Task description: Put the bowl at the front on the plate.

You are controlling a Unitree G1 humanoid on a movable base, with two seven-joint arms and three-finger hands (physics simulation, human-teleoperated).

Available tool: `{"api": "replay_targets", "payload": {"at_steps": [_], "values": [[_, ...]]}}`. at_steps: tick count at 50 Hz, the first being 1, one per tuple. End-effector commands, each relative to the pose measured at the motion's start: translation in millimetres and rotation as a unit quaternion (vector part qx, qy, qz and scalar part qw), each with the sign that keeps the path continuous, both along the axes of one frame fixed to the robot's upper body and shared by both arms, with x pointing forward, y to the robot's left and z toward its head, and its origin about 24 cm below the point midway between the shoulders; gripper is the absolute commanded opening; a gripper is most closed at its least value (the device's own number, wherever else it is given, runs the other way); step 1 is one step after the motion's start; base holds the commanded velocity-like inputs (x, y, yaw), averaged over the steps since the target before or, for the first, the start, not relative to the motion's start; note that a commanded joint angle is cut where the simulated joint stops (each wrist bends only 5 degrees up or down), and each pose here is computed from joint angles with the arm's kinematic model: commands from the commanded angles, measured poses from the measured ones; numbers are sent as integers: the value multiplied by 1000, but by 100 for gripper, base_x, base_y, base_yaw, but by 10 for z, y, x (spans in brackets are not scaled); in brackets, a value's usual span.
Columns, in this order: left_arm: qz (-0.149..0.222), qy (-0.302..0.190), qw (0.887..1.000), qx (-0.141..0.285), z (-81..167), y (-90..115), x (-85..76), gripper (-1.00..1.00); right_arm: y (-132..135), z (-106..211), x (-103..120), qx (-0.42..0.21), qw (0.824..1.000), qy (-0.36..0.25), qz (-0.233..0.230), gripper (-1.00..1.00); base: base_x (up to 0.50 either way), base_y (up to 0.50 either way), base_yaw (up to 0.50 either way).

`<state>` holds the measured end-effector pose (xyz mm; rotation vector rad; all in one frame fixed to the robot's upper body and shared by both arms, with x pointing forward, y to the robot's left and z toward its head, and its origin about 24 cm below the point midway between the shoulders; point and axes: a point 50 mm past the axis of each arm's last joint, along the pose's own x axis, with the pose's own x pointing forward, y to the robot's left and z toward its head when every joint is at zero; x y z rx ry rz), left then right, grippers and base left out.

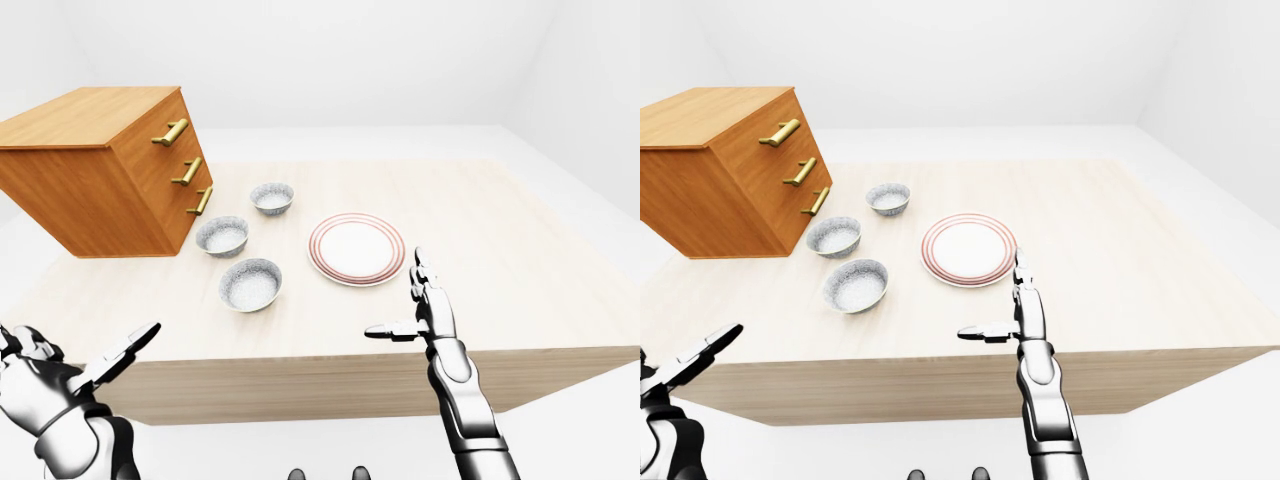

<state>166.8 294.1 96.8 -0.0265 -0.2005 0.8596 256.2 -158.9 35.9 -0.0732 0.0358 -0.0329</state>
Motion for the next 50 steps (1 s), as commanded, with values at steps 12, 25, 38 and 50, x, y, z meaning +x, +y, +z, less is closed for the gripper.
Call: {"api": "replay_targets", "payload": {"at_steps": [12,25,38,50], "values": [[186,36,981,-46,-232,535,-434,100,7,43,-5,-3,1000,-5,-1,100,0,0,0],[172,46,982,-55,-291,503,-374,100,-7,87,-28,20,1000,-9,-2,100,0,0,0],[172,46,982,-56,-292,503,-373,100,-7,87,-28,20,1000,-9,-2,100,0,0,0],[172,46,982,-56,-292,503,-373,100,-7,87,-28,20,1000,-9,-2,100,0,0,0]]}}
